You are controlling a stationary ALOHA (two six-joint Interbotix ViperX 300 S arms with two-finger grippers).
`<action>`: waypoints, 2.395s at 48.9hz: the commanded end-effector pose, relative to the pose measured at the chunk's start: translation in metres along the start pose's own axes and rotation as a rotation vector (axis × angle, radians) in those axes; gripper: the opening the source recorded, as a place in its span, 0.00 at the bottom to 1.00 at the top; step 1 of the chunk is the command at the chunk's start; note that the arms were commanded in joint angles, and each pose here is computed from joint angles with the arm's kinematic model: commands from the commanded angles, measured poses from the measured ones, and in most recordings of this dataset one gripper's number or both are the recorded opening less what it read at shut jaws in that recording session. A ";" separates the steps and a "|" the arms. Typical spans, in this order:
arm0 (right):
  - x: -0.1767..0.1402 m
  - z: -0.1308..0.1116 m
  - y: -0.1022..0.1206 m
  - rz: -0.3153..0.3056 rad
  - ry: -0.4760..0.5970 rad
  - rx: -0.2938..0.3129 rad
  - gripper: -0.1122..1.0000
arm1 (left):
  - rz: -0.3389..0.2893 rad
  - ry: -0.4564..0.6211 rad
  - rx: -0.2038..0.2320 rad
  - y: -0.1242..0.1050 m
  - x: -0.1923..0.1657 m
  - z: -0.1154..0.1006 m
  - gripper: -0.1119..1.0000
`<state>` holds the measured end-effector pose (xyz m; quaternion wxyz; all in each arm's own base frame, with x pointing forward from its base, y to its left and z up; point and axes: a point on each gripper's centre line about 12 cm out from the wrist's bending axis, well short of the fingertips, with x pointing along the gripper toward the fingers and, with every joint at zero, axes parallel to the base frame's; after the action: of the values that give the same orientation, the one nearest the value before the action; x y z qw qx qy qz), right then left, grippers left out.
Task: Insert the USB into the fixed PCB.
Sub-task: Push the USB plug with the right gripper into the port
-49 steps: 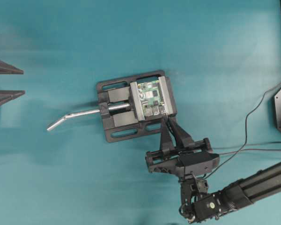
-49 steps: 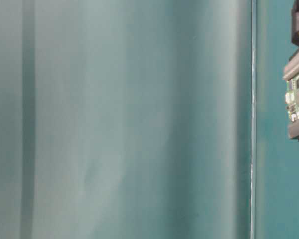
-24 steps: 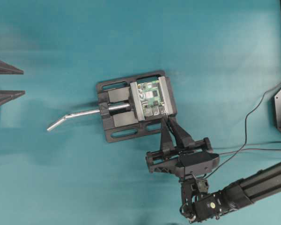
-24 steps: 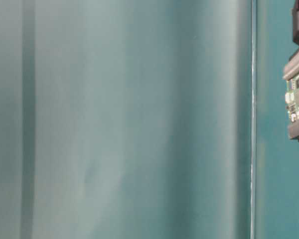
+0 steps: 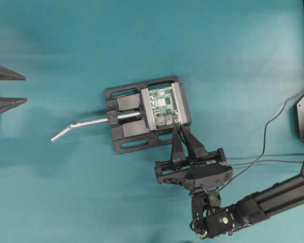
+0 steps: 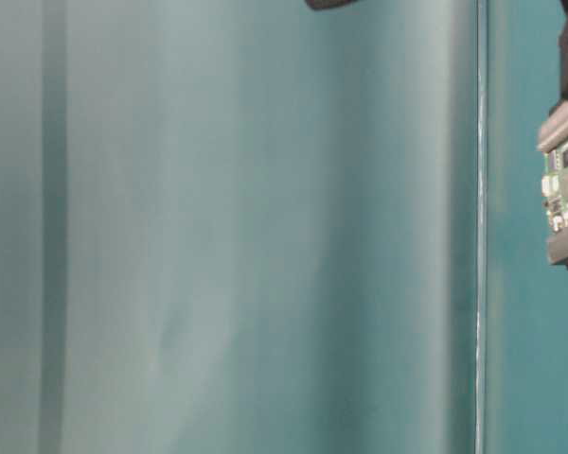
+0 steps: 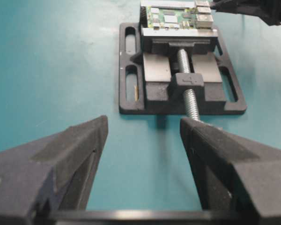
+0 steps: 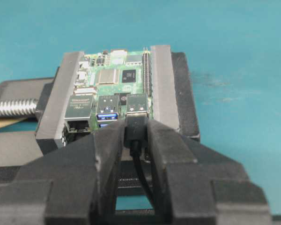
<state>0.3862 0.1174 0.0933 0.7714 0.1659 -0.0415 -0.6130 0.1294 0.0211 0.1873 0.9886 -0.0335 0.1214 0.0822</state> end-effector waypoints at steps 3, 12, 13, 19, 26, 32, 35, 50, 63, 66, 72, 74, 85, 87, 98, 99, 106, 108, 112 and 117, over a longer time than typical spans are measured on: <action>0.017 0.011 0.009 -0.030 -0.016 0.033 0.27 | 0.000 -0.020 -0.006 0.000 0.000 0.009 0.71; 0.017 0.011 0.009 -0.030 -0.021 0.033 0.27 | 0.000 -0.018 -0.006 0.000 0.000 0.009 0.71; 0.017 0.011 0.008 -0.032 -0.020 0.033 0.27 | 0.000 -0.018 -0.005 0.000 0.000 0.009 0.71; 0.016 0.013 0.008 -0.033 -0.032 0.031 0.27 | 0.000 -0.018 -0.006 0.000 0.000 0.009 0.71; 0.015 0.013 0.008 -0.031 -0.040 0.031 0.27 | 0.000 -0.018 -0.006 0.000 0.000 0.009 0.71; 0.014 0.013 0.008 -0.027 -0.039 0.034 0.27 | 0.000 -0.018 -0.006 0.000 0.000 0.009 0.71; 0.014 0.013 0.008 -0.027 -0.039 0.031 0.27 | 0.000 -0.020 -0.006 0.000 0.000 0.009 0.71; 0.012 0.014 0.007 -0.012 -0.041 0.030 0.27 | 0.000 -0.018 -0.006 0.000 0.000 0.009 0.71; 0.010 0.015 0.008 -0.007 -0.035 0.035 0.27 | 0.000 -0.018 -0.005 0.000 0.000 0.009 0.71; 0.010 0.015 0.008 -0.007 -0.035 0.033 0.27 | 0.000 -0.018 -0.006 0.000 0.000 0.009 0.71; 0.008 0.016 0.009 -0.002 -0.032 0.028 0.27 | 0.000 -0.015 -0.006 0.000 0.000 0.008 0.71; 0.008 0.017 0.009 -0.004 -0.033 0.027 0.27 | 0.000 -0.018 -0.005 0.000 0.000 0.009 0.71; 0.006 0.016 0.008 0.000 -0.032 0.023 0.29 | 0.000 -0.018 -0.005 0.000 0.000 0.009 0.71; 0.006 0.016 0.008 0.002 -0.031 0.023 0.31 | 0.000 -0.017 -0.005 0.000 0.000 0.008 0.71; 0.004 0.017 0.009 0.006 -0.029 0.021 0.43 | 0.000 -0.018 -0.006 0.000 0.000 0.009 0.71; 0.004 0.016 0.009 0.006 -0.029 0.018 0.43 | 0.000 -0.018 -0.006 0.000 0.000 0.009 0.71; 0.001 0.016 0.009 0.013 -0.026 0.010 0.43 | 0.000 -0.017 -0.005 0.000 0.000 0.008 0.71; -0.001 0.016 0.009 0.015 -0.024 0.005 0.43 | 0.000 -0.020 -0.006 0.000 0.000 0.009 0.71; -0.002 0.016 0.009 0.012 -0.020 -0.001 0.43 | 0.000 -0.018 -0.006 0.000 0.000 0.009 0.71; -0.003 0.018 0.009 0.008 -0.014 0.001 0.44 | 0.000 -0.018 -0.006 0.000 0.000 0.009 0.71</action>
<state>0.3873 0.1154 0.0957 0.7764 0.1414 -0.0385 -0.6129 0.1294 0.0210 0.1873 0.9886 -0.0350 0.1213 0.0823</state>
